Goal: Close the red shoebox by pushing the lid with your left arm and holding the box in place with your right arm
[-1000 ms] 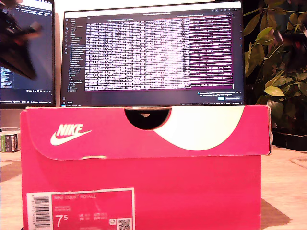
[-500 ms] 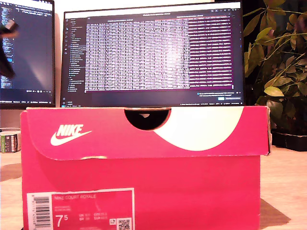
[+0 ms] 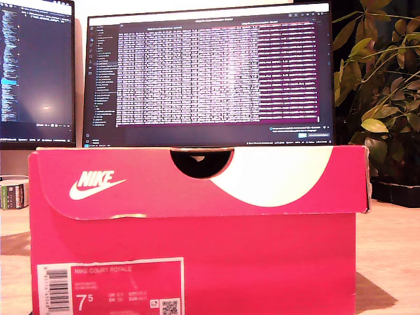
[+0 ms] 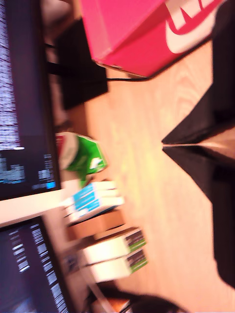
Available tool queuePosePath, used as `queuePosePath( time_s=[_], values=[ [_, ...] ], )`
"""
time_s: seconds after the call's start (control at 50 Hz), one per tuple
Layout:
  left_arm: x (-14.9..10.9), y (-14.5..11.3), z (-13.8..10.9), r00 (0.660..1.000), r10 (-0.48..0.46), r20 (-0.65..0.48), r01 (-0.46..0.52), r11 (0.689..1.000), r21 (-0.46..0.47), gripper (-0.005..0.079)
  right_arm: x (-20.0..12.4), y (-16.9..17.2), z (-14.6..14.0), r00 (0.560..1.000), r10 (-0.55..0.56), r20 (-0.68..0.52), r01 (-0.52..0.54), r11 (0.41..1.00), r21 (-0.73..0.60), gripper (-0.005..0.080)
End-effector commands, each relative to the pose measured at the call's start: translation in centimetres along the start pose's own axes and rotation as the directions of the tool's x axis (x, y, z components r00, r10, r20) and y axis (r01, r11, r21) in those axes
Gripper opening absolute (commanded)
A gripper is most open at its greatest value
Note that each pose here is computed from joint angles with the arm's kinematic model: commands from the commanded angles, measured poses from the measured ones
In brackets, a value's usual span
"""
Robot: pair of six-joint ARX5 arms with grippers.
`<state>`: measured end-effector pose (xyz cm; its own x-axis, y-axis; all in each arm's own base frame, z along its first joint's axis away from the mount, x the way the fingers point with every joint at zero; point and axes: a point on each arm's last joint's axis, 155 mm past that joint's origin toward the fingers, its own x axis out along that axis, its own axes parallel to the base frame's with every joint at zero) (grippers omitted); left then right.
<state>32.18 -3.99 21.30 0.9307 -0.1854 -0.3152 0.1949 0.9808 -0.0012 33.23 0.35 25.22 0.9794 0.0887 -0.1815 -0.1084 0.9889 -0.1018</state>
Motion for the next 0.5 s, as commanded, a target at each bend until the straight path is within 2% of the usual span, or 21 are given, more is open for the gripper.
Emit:
queuePosePath(
  time_s=[0.0,0.12,0.22,0.48],
  values=[
    [-0.2,0.3,-0.6,1.0,0.013,0.008,-0.013,1.0,-0.009,-0.0019,-0.5,0.0,-1.3,1.0,-0.011,-0.012,0.012,1.0,0.008,-0.0012],
    [-1.1,0.4,0.2,0.998,0.029,0.063,-0.028,1.0,-0.006,-0.0019,-1.7,0.0,-1.5,1.0,-0.027,0.006,0.027,1.0,0.01,-0.0013],
    [-1.6,0.5,0.3,0.995,0.039,0.094,-0.035,0.999,-0.041,-0.0019,-2.5,0.1,-1.3,0.999,-0.032,0.03,0.032,0.999,0.013,-0.0013],
    [-2.8,0.4,0.4,0.987,0.046,0.153,-0.038,0.998,-0.06,-0.0019,-4.1,0.1,-0.9,0.996,-0.047,0.081,0.043,0.998,0.049,-0.0012]
  ],
)
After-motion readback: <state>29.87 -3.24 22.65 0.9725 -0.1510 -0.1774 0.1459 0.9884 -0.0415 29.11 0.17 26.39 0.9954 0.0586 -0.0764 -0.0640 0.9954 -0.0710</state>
